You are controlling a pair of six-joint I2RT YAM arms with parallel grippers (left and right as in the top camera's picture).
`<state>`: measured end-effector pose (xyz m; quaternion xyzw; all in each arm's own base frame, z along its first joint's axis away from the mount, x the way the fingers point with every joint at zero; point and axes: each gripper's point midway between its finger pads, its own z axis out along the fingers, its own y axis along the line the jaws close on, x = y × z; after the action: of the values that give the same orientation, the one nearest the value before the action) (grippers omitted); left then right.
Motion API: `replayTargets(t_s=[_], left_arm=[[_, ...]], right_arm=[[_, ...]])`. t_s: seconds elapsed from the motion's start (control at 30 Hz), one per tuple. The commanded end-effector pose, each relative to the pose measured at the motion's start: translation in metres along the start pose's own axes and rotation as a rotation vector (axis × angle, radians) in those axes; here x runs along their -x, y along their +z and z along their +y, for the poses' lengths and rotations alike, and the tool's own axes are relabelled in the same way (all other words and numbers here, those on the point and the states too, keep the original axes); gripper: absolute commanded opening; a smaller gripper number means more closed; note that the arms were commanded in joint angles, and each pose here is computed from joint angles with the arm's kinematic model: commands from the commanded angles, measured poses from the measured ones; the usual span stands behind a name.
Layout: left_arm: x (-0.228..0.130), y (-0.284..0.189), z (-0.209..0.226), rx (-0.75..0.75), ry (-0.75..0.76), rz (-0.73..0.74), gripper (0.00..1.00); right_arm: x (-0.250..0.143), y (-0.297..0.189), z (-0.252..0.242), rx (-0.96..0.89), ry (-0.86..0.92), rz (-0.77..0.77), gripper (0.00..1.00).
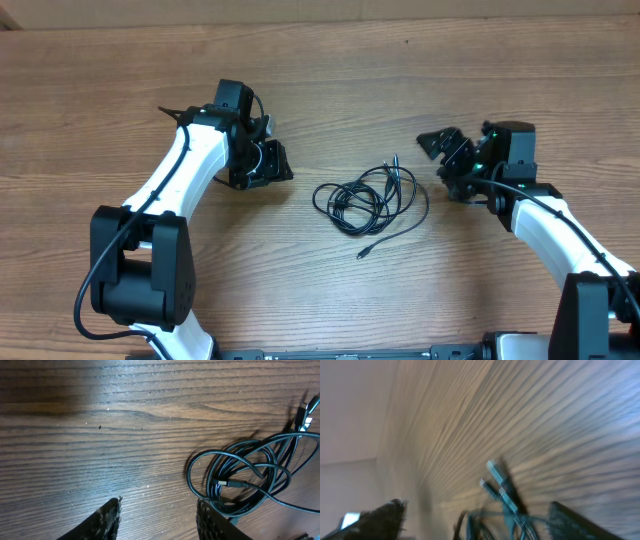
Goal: Untangle cables
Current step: 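Move the right gripper down onto the cable pile and grasp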
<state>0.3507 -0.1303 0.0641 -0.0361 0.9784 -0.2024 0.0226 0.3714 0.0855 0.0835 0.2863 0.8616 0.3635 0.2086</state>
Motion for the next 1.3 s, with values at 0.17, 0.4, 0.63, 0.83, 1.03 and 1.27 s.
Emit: replayTargets(t_s=[0.17, 0.4, 0.63, 0.83, 1.03, 1.27], left_arm=[[0.006, 0.000, 0.000, -0.002, 0.000, -0.015, 0.50], [0.007, 0.001, -0.002, -0.004, 0.008, -0.018, 0.50], [0.004, 0.003, -0.007, -0.004, 0.053, -0.013, 0.49], [0.002, 0.005, -0.011, -0.005, 0.082, -0.009, 0.54], [0.007, 0.005, -0.014, -0.011, 0.097, -0.029, 0.55], [0.010, 0.005, -0.014, -0.014, 0.103, -0.040, 0.56]], right_arm=[[-0.049, -0.006, 0.009, 0.046, -0.182, 0.228, 0.79], [-0.074, 0.000, -0.022, -0.168, -0.234, 0.261, 0.26], [-0.047, -0.008, 0.005, -0.203, -0.289, 0.190, 0.04], [-0.012, -0.046, 0.068, -0.212, -0.423, 0.139, 0.04], [0.008, -0.058, 0.048, -0.385, -0.439, 0.063, 0.04], [0.028, -0.056, -0.004, -0.658, -0.437, 0.022, 0.04]])
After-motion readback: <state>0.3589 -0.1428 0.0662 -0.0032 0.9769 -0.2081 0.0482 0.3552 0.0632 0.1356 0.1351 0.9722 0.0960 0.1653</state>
